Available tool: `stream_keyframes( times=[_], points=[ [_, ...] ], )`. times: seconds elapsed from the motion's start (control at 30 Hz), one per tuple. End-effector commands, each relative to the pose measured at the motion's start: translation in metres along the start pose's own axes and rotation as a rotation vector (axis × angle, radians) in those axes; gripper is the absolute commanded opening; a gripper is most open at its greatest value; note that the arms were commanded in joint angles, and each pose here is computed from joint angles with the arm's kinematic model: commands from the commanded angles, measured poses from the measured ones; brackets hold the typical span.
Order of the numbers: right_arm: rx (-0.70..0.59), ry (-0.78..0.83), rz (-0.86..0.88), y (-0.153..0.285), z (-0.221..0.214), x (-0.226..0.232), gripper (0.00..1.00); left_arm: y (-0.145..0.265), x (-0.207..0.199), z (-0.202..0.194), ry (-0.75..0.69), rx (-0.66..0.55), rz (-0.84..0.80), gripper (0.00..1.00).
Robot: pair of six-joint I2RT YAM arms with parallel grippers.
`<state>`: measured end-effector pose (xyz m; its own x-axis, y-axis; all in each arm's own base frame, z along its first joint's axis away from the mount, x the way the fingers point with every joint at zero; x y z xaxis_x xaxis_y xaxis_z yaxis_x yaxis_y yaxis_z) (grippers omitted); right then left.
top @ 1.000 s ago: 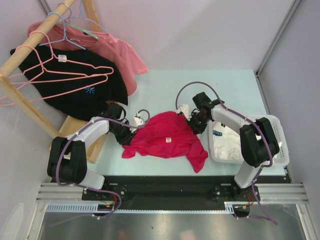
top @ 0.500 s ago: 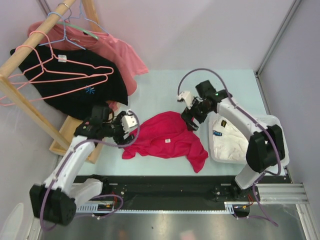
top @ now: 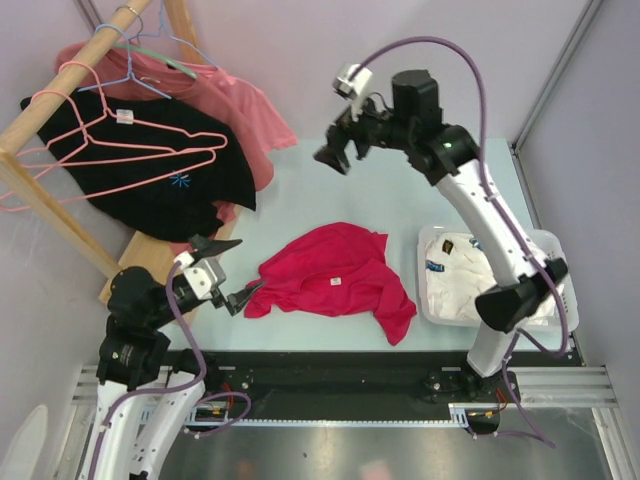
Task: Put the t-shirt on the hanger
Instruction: Pick up the hanger from the clothesline.
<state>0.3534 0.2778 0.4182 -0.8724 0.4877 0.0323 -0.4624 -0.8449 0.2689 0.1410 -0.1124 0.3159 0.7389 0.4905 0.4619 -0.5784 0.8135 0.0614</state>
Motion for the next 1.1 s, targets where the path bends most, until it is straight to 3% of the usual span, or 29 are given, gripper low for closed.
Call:
stream_keyframes(
  times=[0.0,0.03,0.07,0.17,0.33,0.93,1.07],
  points=[
    [-0.177,0.018,0.100,-0.063,0.038,0.014,0.95,0.001,-0.017,0.004,0.104,-0.060,-0.057,0.93],
    [-0.224,0.040,0.119,-0.068,0.052,0.020,0.94,0.001,-0.022,0.000,0.108,-0.057,-0.081,0.93],
    [-0.270,0.063,0.142,-0.089,0.055,0.023,0.92,0.001,-0.025,-0.001,0.115,-0.058,-0.086,1.00],
    [-0.384,0.091,0.118,-0.129,0.064,0.023,0.91,0.002,-0.029,-0.004,0.137,-0.065,-0.084,1.00],
    [-0.520,0.077,0.181,-0.163,0.078,0.032,0.70,0.004,-0.031,-0.004,0.125,-0.065,-0.098,1.00],
    [-0.552,0.099,0.285,-0.220,0.042,0.063,0.67,0.009,-0.034,-0.011,0.085,-0.047,-0.072,1.00],
    [-0.557,0.109,0.306,-0.223,0.041,0.070,0.61,0.008,-0.034,-0.012,0.085,-0.044,-0.076,1.00]
  ],
)
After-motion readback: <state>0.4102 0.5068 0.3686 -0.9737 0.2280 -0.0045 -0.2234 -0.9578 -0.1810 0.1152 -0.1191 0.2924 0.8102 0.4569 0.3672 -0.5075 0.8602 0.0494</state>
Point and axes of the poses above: each gripper's point midway between its finger pads, its own y axis back along the fingers, its own x axis along the line the jaws close on, z = x × y, the point moved 4 cm from there along y, back along the fingers, and after that the axes turned 9 degrees about -y, right-handed, at the moved point
